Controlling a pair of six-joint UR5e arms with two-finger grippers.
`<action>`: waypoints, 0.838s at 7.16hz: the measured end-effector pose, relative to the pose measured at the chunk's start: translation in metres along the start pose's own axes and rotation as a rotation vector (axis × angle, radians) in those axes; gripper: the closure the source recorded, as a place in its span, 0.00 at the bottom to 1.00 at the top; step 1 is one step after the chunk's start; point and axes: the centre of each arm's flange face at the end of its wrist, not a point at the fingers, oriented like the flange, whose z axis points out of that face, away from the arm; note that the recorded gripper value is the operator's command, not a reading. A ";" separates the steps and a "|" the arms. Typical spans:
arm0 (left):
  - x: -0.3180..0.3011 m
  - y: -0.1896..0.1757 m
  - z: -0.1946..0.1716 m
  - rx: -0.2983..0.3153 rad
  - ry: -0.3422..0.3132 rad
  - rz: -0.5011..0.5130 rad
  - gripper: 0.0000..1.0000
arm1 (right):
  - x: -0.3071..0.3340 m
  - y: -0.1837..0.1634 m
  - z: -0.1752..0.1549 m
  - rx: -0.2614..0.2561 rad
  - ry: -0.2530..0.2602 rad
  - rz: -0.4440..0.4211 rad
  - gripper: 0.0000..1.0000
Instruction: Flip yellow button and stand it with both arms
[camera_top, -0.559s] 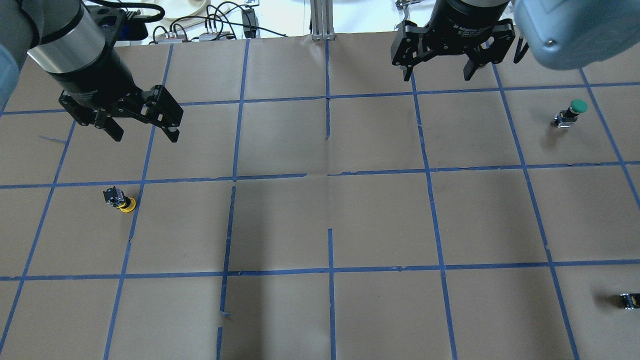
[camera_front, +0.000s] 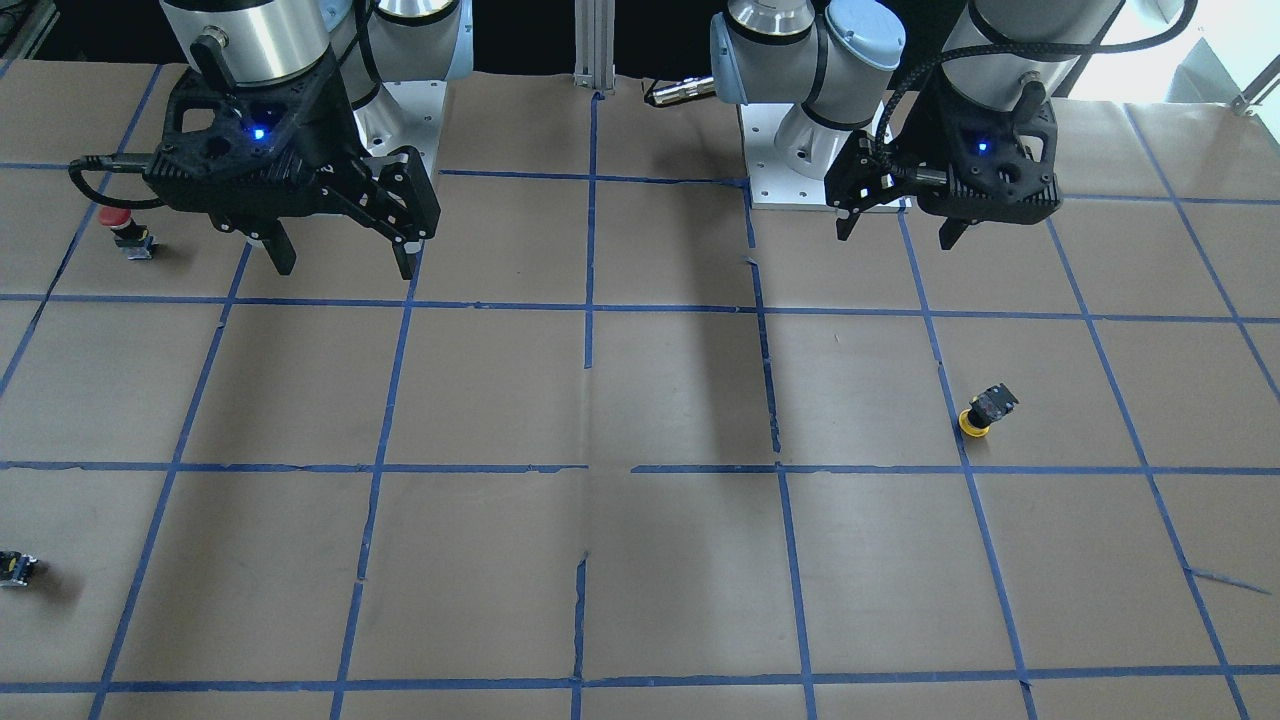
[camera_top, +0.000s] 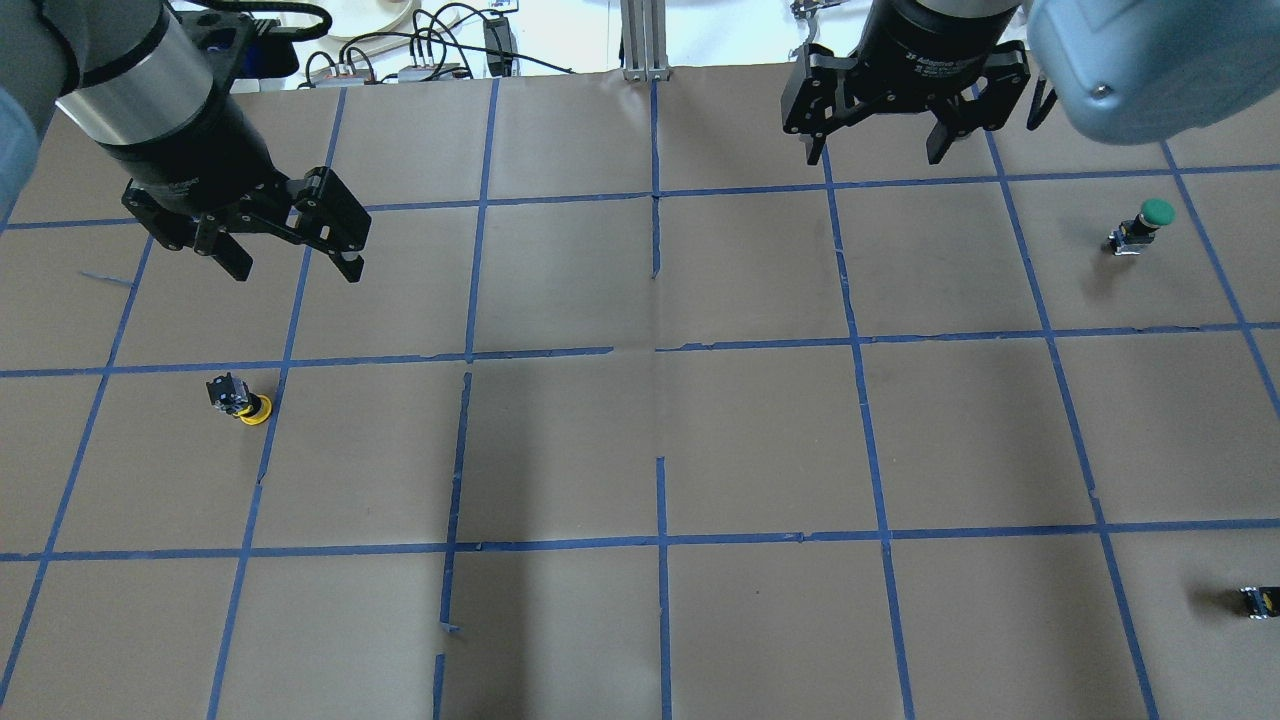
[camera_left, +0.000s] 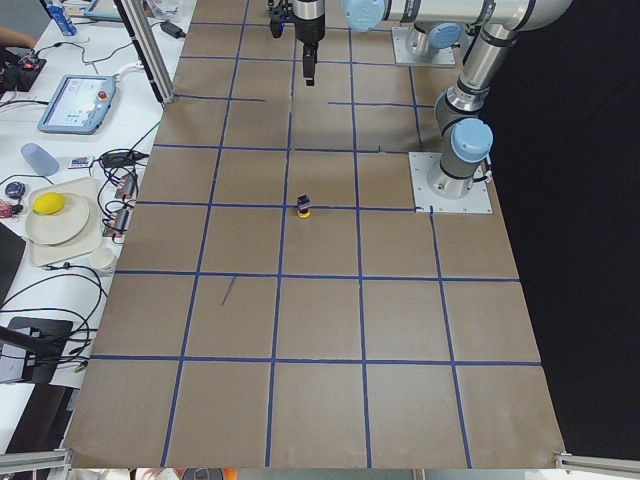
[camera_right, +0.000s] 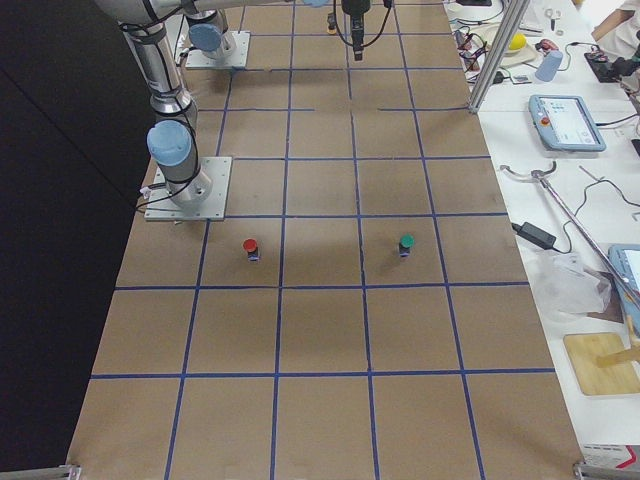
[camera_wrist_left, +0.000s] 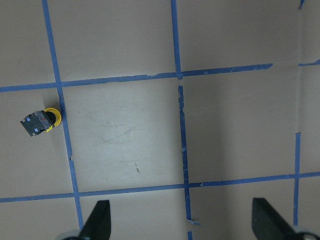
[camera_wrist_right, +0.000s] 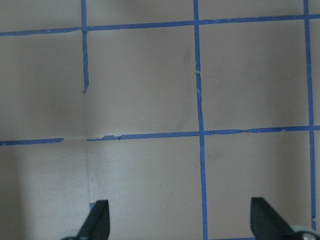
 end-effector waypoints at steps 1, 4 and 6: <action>0.000 0.000 0.000 0.001 0.001 0.001 0.00 | 0.000 0.001 0.000 -0.003 0.000 -0.004 0.00; 0.000 0.002 -0.003 0.004 -0.011 0.000 0.00 | 0.001 0.002 -0.001 -0.008 0.004 -0.008 0.00; 0.001 0.004 -0.002 0.006 -0.006 0.001 0.00 | 0.000 0.003 0.000 -0.011 0.001 -0.007 0.00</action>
